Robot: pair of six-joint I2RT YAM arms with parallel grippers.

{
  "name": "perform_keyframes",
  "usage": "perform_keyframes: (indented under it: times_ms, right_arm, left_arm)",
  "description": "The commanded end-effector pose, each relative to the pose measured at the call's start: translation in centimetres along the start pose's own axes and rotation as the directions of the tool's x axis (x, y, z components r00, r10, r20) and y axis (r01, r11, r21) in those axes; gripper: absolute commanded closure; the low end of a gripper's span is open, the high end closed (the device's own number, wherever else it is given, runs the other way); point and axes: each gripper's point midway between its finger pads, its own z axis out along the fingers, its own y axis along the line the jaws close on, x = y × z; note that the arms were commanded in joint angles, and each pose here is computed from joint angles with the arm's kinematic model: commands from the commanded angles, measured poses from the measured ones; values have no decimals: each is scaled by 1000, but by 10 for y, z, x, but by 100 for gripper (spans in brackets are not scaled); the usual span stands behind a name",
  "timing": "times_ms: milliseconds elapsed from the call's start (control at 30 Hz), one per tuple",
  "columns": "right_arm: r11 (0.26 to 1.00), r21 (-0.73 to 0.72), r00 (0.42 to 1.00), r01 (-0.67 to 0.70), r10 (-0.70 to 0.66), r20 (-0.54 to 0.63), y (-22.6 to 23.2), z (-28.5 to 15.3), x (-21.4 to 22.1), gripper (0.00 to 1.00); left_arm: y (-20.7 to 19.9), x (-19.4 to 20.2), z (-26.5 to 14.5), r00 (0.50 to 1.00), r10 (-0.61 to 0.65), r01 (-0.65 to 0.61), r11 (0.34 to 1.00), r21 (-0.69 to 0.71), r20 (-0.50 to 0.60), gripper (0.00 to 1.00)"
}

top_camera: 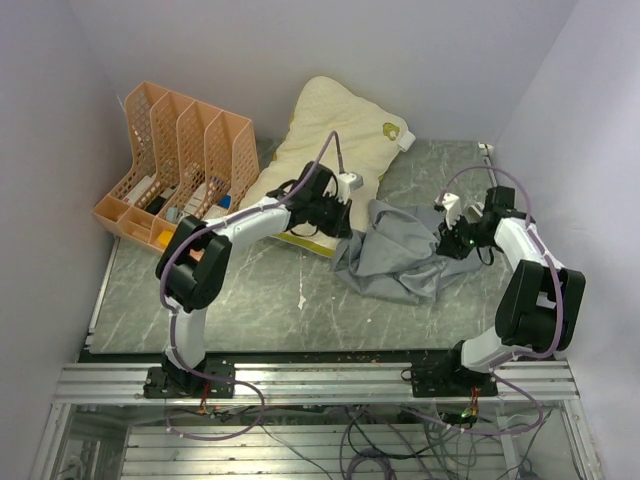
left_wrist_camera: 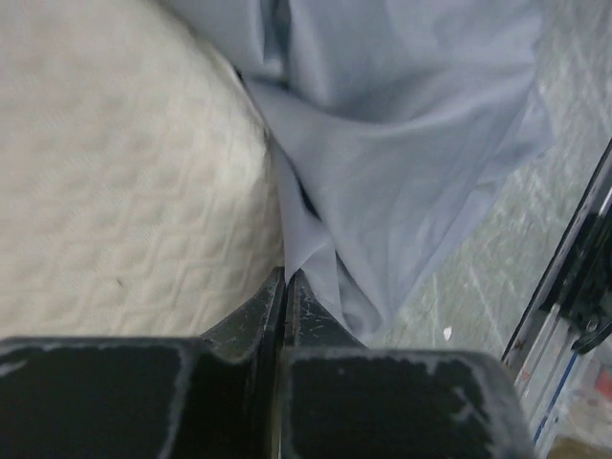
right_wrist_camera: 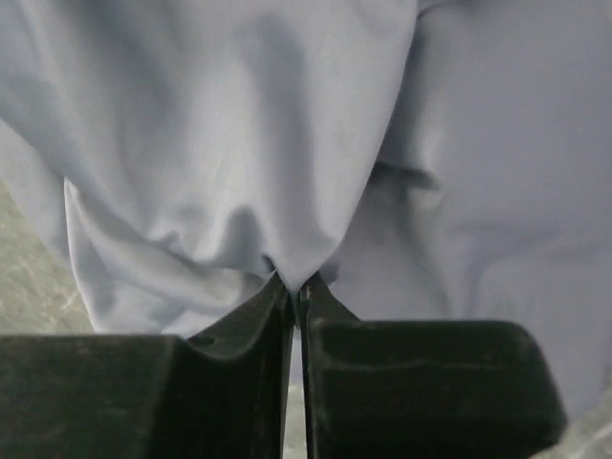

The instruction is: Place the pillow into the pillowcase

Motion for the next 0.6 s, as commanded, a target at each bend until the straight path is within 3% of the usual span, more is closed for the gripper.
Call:
perform_keyframes:
  times_ms: [0,100,200,300,367,433,500,567]
  right_arm:
    - [986,165,992,34,-53,113,-42,-36,-60,100]
    - [923,384,972,3,-93,218,-99,-86,-127,100]
    - [832,546,928,-97,-123,351,-151,-151,-200,100]
    - [755,629,849,-188,-197,490,-168,-231,-256,100]
    - [724,654,802,-220,-249,544,-163,-280,-273,100]
    - [694,683,780,-228,-289,555,-152,-319,-273,100]
    - [658,717,779,-230,-317,541,-143,-344,-258,100]
    - [613,758,784,-222,-351,513,-129,-361,-242,100]
  left_arm:
    - [-6,-100,-45,967,39,-33,999,-25,251,93]
    - [-6,-183,-92,888,38,-27,999,-30,458,93]
    - [-17,-270,-151,746,44,-41,999,-20,664,93]
    - [-46,-329,-209,616,81,-90,995,-32,783,93]
    - [-61,-347,-250,531,120,-103,992,-77,839,93]
    - [-67,-345,-279,479,154,-87,988,-128,864,93]
    - [-63,-331,-288,477,165,-63,986,-154,863,93]
    - [-60,-311,-278,511,152,-67,988,-137,846,93]
